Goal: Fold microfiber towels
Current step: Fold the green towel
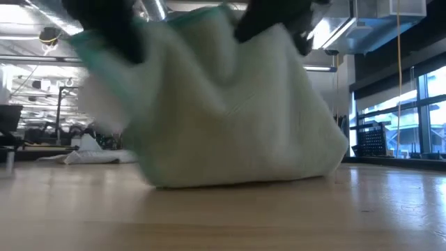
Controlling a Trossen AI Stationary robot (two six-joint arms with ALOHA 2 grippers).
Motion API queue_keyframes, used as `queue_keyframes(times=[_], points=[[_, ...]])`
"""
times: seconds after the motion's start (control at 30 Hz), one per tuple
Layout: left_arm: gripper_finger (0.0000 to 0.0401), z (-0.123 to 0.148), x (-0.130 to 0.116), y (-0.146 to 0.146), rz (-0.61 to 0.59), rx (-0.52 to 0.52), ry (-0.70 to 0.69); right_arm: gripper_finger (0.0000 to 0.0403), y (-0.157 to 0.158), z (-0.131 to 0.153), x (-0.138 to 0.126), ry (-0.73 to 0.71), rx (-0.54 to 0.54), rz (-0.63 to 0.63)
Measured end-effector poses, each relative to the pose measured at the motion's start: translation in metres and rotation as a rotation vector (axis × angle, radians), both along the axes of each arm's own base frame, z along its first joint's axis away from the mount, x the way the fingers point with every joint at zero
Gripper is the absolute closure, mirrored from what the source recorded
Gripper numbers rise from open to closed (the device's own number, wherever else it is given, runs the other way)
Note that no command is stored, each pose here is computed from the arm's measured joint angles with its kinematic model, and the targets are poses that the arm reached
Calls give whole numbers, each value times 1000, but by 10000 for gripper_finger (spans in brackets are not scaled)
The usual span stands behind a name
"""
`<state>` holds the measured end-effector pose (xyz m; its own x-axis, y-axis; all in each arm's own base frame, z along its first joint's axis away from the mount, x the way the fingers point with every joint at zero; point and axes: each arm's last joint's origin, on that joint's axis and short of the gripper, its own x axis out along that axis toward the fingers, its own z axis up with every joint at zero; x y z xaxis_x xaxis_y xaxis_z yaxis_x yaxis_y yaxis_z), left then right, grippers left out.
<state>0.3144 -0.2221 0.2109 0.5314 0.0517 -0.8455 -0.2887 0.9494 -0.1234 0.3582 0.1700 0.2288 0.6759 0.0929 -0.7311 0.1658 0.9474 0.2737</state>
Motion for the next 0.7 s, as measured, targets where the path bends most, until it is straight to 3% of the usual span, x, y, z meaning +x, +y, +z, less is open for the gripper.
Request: queue_keyframes(times=[0.3, 0.57, 0.7], points=[[401, 28, 34, 39, -145, 144, -4, 386, 20, 12, -41, 124, 20, -124], [401, 31, 58, 85, -152, 147, 0, 392, 28, 11, -67, 167, -127, -219], [401, 32, 67, 108, -114, 133, 1, 381, 15, 7, -72, 233, -278, -218]])
